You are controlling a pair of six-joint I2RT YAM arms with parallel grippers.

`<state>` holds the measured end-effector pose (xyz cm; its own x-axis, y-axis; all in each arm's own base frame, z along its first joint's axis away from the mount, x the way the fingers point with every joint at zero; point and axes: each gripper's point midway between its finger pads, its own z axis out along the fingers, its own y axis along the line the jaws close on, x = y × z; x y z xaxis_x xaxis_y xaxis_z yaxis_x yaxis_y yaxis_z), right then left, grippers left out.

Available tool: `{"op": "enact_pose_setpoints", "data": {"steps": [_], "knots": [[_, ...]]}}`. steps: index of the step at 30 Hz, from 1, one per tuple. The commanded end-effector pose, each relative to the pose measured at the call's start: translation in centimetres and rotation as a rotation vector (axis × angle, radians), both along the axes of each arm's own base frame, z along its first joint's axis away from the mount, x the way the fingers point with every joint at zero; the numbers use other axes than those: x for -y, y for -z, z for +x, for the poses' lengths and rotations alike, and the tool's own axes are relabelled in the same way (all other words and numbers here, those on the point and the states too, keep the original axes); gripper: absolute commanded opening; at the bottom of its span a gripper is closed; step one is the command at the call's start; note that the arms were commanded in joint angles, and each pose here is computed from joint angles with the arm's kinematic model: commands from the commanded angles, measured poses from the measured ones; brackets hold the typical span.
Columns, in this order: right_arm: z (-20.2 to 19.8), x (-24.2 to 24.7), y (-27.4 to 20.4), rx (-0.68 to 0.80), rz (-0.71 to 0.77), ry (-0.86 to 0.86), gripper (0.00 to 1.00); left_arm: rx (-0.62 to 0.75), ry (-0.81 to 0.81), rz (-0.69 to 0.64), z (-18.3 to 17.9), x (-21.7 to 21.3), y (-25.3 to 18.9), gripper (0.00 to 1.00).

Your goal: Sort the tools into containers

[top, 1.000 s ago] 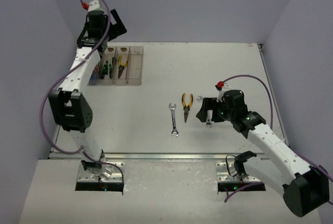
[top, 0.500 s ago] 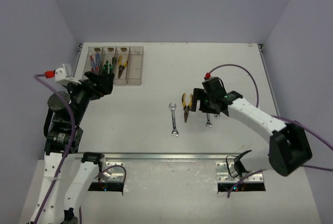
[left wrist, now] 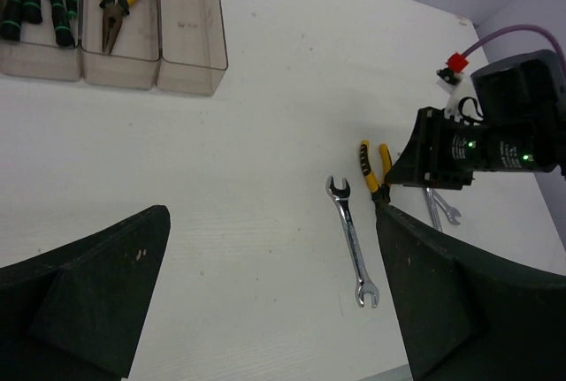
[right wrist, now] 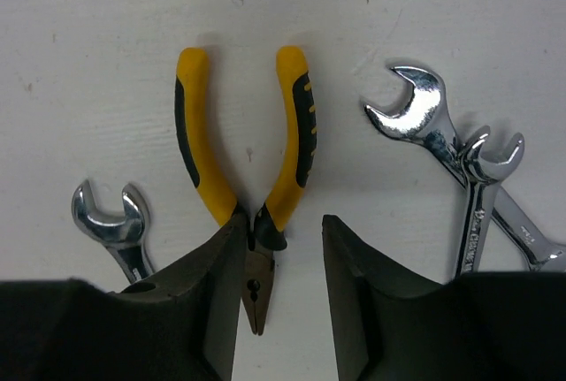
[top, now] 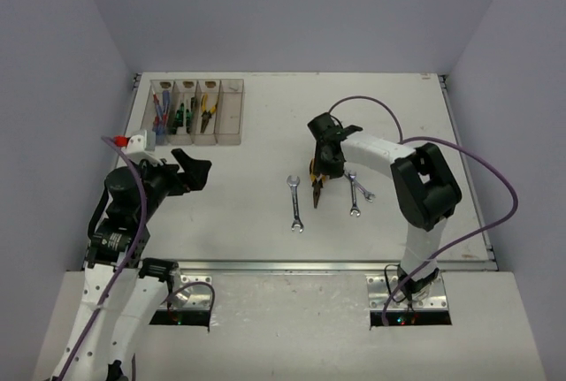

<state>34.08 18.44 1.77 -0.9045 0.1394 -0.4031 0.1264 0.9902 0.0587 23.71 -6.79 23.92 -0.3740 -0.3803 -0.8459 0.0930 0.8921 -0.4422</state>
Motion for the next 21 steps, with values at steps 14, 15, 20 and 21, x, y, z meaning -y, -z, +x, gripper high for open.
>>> {"op": "enact_pose_setpoints", "data": {"steps": [14,15,20,21], "knots": [[-0.1,0.0,3.8,-0.082,0.045,0.139,0.0,0.065,0.041,0.007,0.5,0.8,-1.5,1.0],[0.2,-0.4,2.6,-0.054,0.074,0.138,0.0,0.056,0.062,0.004,0.5,1.2,-1.5,1.0],[1.0,-1.9,-3.2,0.08,0.228,0.122,0.0,0.034,0.161,-0.045,0.6,3.1,-1.7,1.0],[0.9,-1.9,-3.0,0.083,0.233,0.124,0.0,0.033,0.181,-0.064,0.7,3.6,-1.6,1.0]]}}
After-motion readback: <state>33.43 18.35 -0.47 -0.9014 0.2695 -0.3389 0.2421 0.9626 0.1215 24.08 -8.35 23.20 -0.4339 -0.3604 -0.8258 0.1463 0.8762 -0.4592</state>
